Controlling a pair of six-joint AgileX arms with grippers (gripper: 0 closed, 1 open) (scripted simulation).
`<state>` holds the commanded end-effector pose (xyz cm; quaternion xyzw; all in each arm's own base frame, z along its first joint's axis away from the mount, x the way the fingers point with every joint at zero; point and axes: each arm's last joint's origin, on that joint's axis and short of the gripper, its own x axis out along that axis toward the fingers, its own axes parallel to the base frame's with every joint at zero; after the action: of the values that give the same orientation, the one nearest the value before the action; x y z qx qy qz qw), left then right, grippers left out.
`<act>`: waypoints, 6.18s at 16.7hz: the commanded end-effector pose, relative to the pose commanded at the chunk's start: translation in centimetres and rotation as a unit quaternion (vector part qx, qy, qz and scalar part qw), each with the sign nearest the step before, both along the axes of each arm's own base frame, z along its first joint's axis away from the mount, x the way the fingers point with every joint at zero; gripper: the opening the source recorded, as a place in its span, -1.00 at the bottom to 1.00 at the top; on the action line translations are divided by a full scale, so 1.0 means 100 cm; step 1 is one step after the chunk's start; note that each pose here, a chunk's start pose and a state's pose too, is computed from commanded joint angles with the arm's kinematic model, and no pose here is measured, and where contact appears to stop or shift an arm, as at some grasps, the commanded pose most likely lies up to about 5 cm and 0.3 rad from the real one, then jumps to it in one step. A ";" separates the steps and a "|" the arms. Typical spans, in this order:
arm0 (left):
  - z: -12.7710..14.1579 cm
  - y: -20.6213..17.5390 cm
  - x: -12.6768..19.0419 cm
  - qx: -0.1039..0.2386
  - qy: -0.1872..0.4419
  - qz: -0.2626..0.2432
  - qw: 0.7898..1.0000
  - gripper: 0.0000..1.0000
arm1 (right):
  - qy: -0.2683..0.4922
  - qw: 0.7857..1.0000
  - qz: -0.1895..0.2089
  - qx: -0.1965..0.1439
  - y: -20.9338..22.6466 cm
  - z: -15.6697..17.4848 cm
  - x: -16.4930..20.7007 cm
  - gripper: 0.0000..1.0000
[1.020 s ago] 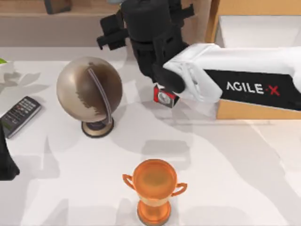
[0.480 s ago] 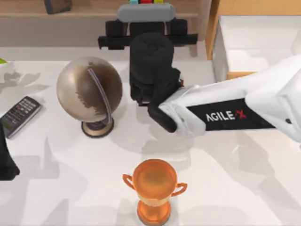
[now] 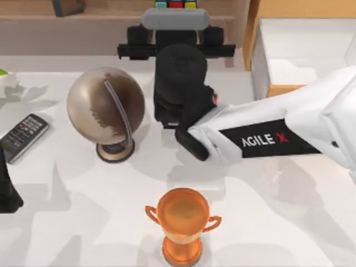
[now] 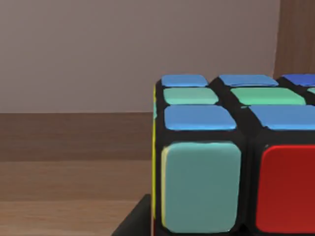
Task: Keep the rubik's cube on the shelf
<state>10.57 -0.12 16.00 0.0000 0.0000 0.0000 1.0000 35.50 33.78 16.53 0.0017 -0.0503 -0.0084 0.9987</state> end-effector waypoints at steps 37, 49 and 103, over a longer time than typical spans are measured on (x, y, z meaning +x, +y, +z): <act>0.000 0.000 0.000 0.000 0.000 0.000 1.000 1.00 | -0.001 1.000 0.001 0.000 0.001 0.005 0.097 -1.00; 0.000 0.000 0.000 0.000 0.000 0.000 1.000 1.00 | 0.001 1.000 0.002 -0.002 0.001 0.004 0.098 -0.10; 0.000 0.000 0.000 0.000 0.000 0.000 1.000 1.00 | 0.046 0.705 -0.031 -0.707 -0.265 -0.078 -0.124 1.00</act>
<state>10.57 -0.12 16.00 0.0000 0.0000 0.0000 1.0000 23.11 7.24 8.72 -0.7073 0.0049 -0.0012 0.7069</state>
